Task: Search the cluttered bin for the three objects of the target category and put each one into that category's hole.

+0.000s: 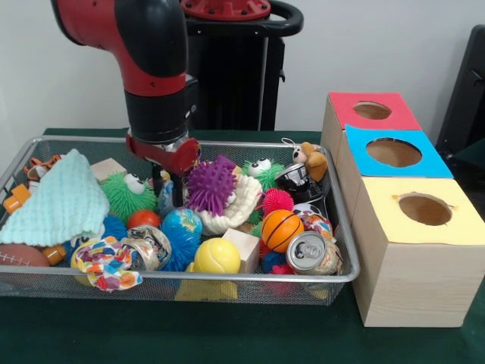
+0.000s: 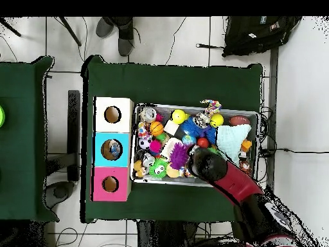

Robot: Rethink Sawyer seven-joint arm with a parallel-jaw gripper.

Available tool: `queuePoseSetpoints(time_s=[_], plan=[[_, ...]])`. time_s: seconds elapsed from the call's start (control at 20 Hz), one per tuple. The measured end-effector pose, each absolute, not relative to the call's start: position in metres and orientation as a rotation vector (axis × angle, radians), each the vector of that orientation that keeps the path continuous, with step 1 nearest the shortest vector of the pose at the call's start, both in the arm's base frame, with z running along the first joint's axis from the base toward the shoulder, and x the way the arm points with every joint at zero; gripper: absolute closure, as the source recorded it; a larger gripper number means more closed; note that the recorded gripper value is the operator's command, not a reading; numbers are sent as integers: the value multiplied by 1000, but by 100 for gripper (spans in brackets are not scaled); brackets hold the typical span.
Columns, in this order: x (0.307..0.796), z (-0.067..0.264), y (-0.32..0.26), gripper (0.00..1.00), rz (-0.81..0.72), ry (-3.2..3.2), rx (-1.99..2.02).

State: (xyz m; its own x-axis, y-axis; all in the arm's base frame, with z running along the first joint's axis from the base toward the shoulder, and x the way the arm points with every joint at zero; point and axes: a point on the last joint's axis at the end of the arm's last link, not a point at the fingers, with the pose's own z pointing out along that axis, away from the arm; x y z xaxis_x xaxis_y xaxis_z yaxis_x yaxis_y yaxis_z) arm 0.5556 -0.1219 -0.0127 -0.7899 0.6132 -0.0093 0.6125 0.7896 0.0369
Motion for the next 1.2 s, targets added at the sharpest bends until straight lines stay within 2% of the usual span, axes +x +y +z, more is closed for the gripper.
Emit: queuePoseSetpoints(time_s=[0.5,1.15,1.2], plan=[[565,19,-99,100,16,2989,923],[567,90,-53,100,-64,3080,797],[568,104,-42,100,-70,3095,777]])
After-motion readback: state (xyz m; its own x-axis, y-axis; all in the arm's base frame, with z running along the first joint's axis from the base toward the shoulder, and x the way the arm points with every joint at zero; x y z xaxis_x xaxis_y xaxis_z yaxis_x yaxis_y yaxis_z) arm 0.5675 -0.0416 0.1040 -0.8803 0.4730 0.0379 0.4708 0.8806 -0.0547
